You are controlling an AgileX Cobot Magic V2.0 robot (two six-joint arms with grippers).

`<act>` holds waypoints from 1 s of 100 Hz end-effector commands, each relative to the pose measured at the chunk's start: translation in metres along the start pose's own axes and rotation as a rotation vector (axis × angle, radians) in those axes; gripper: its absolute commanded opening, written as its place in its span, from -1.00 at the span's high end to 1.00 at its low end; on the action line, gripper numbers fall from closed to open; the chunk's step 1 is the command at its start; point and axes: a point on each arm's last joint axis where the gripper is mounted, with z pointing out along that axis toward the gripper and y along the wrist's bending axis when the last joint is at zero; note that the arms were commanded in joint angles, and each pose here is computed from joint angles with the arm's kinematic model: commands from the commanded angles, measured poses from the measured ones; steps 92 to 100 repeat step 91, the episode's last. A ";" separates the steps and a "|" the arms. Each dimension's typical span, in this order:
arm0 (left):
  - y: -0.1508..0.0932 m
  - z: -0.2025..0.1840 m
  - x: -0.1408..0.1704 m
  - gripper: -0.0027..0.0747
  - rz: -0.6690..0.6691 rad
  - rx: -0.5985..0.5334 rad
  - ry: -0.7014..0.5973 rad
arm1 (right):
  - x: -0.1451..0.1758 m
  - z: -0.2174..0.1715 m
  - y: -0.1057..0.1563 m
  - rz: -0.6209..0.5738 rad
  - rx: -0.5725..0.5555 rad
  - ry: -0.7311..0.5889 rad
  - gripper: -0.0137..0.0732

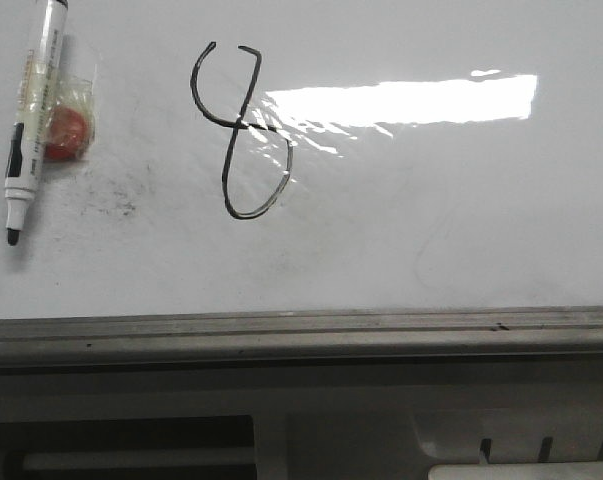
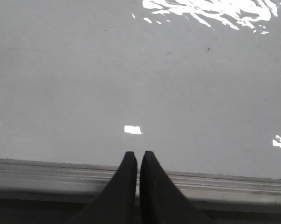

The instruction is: Write number 8 on whiteboard

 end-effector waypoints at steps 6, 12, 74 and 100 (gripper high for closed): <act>0.001 0.001 0.005 0.98 -0.008 0.002 -0.037 | 0.002 0.000 -0.004 -0.019 0.071 -0.021 0.83; 0.001 0.001 0.005 0.98 -0.008 0.002 -0.037 | 0.002 0.000 -0.004 -0.018 0.072 -0.019 0.83; 0.001 0.001 0.005 0.98 -0.008 0.002 -0.037 | 0.002 0.000 -0.004 -0.018 0.072 -0.019 0.83; 0.001 0.001 0.005 0.98 -0.008 0.002 -0.037 | 0.002 0.000 -0.004 -0.018 0.072 -0.019 0.83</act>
